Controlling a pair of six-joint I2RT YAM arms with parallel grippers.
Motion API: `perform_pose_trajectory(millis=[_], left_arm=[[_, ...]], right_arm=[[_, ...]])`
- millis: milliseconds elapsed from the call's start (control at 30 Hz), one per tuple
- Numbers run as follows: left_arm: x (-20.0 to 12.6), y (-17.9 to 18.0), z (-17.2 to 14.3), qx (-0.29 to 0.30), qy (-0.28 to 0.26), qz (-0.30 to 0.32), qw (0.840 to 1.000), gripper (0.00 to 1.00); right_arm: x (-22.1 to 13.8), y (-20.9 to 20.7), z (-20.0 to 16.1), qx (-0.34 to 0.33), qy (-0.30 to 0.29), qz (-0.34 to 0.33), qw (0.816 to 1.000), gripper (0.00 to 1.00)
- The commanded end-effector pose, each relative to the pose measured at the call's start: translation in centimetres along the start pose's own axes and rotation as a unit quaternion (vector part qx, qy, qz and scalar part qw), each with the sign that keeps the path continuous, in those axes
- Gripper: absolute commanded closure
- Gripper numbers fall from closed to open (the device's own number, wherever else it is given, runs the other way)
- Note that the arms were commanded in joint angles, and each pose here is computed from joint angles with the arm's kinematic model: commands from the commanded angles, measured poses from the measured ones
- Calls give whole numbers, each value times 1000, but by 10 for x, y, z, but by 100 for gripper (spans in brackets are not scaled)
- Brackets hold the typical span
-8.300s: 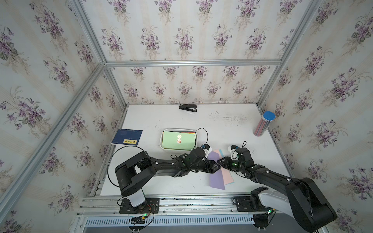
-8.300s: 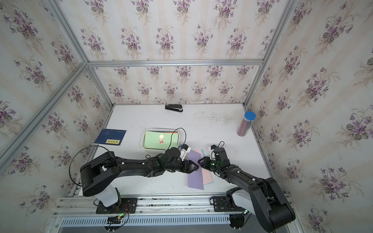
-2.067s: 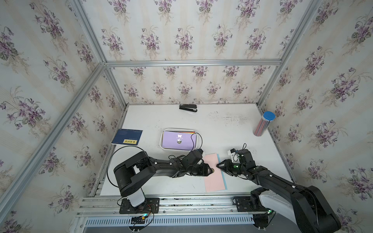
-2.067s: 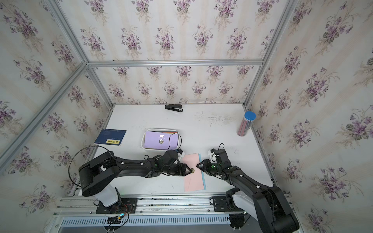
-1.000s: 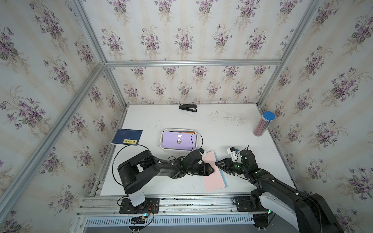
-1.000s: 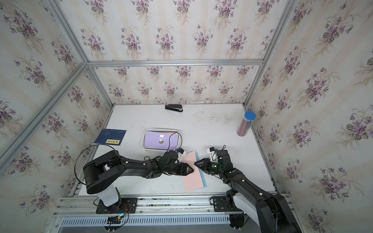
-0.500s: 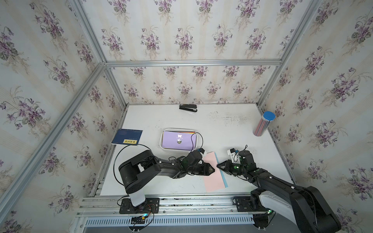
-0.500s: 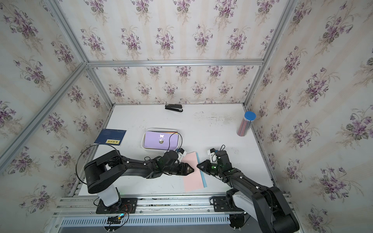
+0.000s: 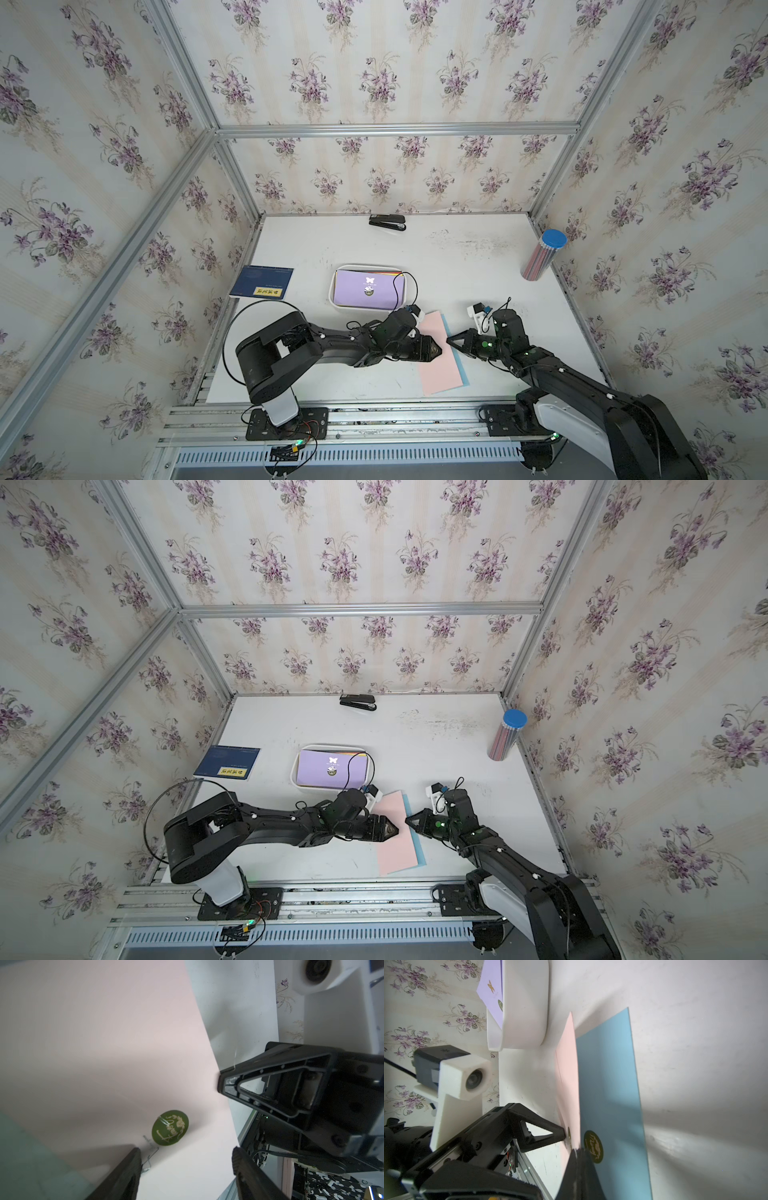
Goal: Put the sealed envelopes into the storage box
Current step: Pick up the envelope from the center of the board.
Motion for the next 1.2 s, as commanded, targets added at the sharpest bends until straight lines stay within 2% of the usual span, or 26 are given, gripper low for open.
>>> perform_pose_trajectory(millis=[0,267,500,767,933,1167], left_arm=[[-14,4,1,15,-5,36,999,26],[-33,17,-4,-4,-26,50,998,22],[-21,37,-16,-32,-13,45,998,22],[2,43,-18,-40,2,34,999,32],[10,43,-22,-43,19,22,999,34],[10,43,-22,-43,19,24,999,34]], right_arm=[[-2,6,7,-8,-12,4,1000,100],[-6,13,15,1,-28,10,1000,100],[-7,16,17,38,-33,16,999,100],[0,6,5,53,-12,18,998,100],[3,5,1,56,-2,24,998,83],[6,-4,-6,43,15,8,999,70]])
Point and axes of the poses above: each gripper's point midway between its finger pads, its own x axis out along the fingers, its own y axis along the line the jaws close on, z = x × y, the point moved 2 cm from there along -x, back along the fingers, and after that the axes turned 7 degrees about -x, right-handed, at the moved point
